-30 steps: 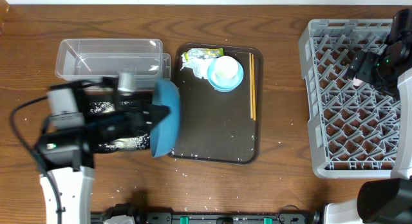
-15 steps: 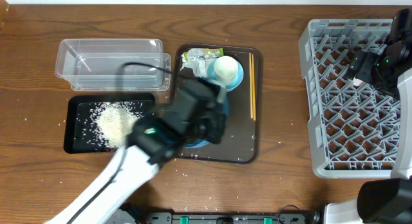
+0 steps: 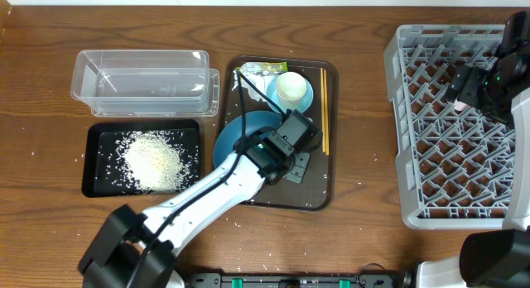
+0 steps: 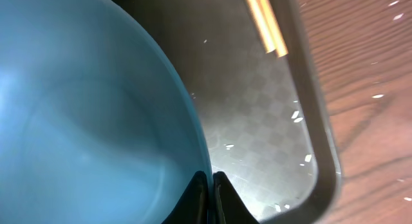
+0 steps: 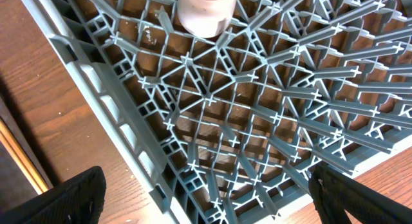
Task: Sort waste into correct bins and load items into the dishwasher rack
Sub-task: 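Lower the emptied teal plate back onto the brown tray, then slide the teal plate toward the tray's front edge with the left gripper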
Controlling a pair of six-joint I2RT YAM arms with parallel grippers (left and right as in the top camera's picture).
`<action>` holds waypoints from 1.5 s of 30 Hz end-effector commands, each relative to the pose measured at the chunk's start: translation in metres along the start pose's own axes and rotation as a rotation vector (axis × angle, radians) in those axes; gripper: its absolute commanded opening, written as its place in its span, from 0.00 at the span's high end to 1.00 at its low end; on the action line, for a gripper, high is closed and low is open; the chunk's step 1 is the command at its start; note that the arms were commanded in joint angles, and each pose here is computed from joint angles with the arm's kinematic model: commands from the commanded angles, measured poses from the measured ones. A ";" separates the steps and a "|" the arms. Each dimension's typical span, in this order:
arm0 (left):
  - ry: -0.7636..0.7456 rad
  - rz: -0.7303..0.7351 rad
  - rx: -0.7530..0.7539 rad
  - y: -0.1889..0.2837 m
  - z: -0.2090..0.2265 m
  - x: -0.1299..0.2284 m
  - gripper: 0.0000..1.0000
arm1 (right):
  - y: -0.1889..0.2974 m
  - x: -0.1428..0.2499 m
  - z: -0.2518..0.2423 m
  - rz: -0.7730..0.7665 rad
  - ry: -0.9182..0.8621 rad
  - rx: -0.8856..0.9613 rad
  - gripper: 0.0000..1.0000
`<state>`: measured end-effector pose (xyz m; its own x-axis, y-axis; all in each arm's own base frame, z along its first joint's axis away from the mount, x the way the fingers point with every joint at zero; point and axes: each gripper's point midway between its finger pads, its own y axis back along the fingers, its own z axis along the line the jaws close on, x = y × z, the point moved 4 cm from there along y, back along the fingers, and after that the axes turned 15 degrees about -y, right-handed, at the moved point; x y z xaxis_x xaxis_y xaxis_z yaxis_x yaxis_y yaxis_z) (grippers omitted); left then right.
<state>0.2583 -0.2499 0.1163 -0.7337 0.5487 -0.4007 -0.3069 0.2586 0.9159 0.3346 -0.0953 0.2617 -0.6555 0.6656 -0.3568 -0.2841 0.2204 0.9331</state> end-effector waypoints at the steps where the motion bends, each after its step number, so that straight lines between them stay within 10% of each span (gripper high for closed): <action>1: 0.034 0.025 -0.012 -0.010 0.001 0.003 0.93 | 0.002 -0.003 -0.001 -0.010 0.005 0.002 0.01; 22: 0.029 0.069 0.128 -0.007 -0.036 0.006 0.73 | 0.002 -0.003 -0.001 -0.010 0.005 0.002 0.01; 30: 0.031 -0.082 0.077 0.039 -0.026 -0.014 0.40 | 0.002 -0.003 -0.001 -0.010 0.005 0.002 0.01; 32: 0.031 -0.092 0.095 0.044 -0.028 -0.014 0.43 | 0.002 -0.003 -0.001 -0.010 0.005 0.002 0.01; 37: 0.001 -0.081 0.160 0.042 -0.045 -0.012 0.94 | 0.002 -0.003 -0.001 -0.010 0.005 0.002 0.01; 45: -0.118 -0.093 0.052 0.017 -0.074 -0.008 0.94 | 0.002 -0.003 -0.001 -0.010 0.005 0.002 0.01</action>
<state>0.2085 -0.3058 0.1465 -0.6464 0.5870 -0.4875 -0.2735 0.4182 0.8662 0.3346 -0.0953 0.2617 -0.6555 0.6656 -0.3568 -0.2841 0.2204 0.9331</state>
